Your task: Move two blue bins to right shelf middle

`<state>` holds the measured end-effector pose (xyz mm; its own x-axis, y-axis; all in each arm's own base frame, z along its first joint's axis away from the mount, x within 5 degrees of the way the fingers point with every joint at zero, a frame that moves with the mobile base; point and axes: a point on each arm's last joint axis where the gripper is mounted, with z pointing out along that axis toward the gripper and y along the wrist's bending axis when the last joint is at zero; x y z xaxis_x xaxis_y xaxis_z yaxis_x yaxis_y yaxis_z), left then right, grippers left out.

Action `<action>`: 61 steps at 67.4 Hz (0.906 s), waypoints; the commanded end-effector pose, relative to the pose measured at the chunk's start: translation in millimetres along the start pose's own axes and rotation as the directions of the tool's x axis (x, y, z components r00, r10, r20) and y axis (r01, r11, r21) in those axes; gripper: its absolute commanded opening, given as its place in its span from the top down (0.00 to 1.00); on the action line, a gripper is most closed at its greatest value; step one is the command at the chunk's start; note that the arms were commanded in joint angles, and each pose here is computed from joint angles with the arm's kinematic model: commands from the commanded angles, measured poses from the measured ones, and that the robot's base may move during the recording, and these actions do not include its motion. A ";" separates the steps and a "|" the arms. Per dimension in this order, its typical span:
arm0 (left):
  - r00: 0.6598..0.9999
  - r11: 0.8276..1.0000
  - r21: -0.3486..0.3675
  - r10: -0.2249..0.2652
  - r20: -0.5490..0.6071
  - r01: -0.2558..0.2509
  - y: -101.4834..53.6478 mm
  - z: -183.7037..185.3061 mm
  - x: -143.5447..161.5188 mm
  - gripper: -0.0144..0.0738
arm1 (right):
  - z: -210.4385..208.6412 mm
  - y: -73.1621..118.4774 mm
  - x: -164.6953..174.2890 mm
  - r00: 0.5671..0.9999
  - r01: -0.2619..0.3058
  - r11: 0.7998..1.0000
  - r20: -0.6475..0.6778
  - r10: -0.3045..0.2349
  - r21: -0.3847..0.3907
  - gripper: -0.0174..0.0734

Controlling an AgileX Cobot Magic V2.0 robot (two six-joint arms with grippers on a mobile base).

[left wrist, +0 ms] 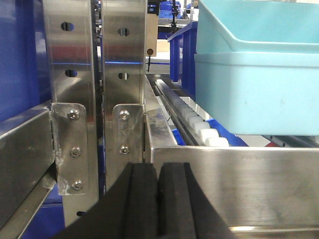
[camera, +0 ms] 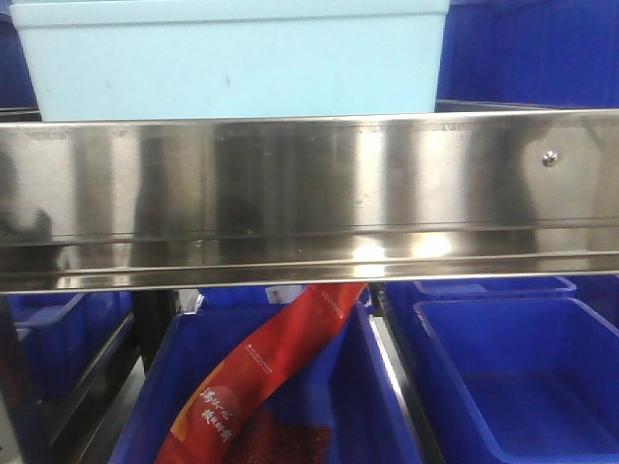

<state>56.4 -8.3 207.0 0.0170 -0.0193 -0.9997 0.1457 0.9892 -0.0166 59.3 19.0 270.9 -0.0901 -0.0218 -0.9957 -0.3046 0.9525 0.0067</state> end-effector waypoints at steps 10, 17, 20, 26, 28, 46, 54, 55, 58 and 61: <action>0.999 1.000 -0.002 0.002 0.032 -0.002 0.1 -0.6 -3.0 0.96 | 7.6 -12.4 28.2 0.999 -0.044 0.982 0.026 0.040 0.181 0.99; 0.999 1.000 -0.002 0.002 0.032 -0.002 0.1 -0.6 -3.0 0.96 | 9.7 -14.4 43.0 0.997 -0.053 0.978 0.062 0.041 0.202 0.99; 0.999 1.000 -0.002 0.002 0.032 -0.002 0.1 -0.6 -3.0 0.96 | 9.2 -14.3 48.0 0.997 -0.053 0.978 0.065 0.040 0.203 0.99; 0.999 1.000 -0.002 0.002 0.032 -0.002 0.1 -0.6 -3.0 0.96 | 6.6 -13.6 57.4 0.997 -0.053 0.978 0.072 0.039 0.202 0.99; 0.999 1.000 -0.002 0.002 0.032 -0.002 0.1 -0.6 -3.0 0.96 | 5.7 -13.4 59.7 0.996 -0.053 0.978 0.078 0.038 0.202 0.99; 0.999 1.000 -0.002 0.002 0.032 -0.002 0.1 -0.6 -3.0 0.96 | -0.7 -12.0 67.6 0.997 -0.036 0.978 0.079 0.020 0.206 0.99; 0.999 1.000 -0.002 0.002 0.032 -0.002 0.1 -0.6 -3.0 0.96 | -1.0 -13.6 68.5 0.997 -0.037 0.971 0.070 0.021 0.235 0.99; 0.999 1.000 -0.002 0.002 0.032 -0.002 0.1 -0.6 -3.0 0.96 | -1.0 -13.8 68.5 0.997 -0.038 0.970 0.070 0.021 0.238 0.99; 0.999 1.000 -0.002 0.002 0.032 -0.002 0.1 -0.6 -3.0 0.96 | -1.2 -14.4 68.6 0.997 -0.039 0.968 0.071 0.022 0.250 0.99; 0.999 1.000 -0.002 0.002 0.032 -0.002 0.1 -0.6 -3.0 0.96 | -1.3 -14.8 68.6 0.997 -0.039 0.966 0.071 0.022 0.256 0.99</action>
<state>56.4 -8.3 207.2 0.0197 -0.0196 -0.9996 0.1457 0.9892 -0.0166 56.5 4.0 202.5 -0.0397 0.0348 -0.9986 -0.0634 0.9973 0.0373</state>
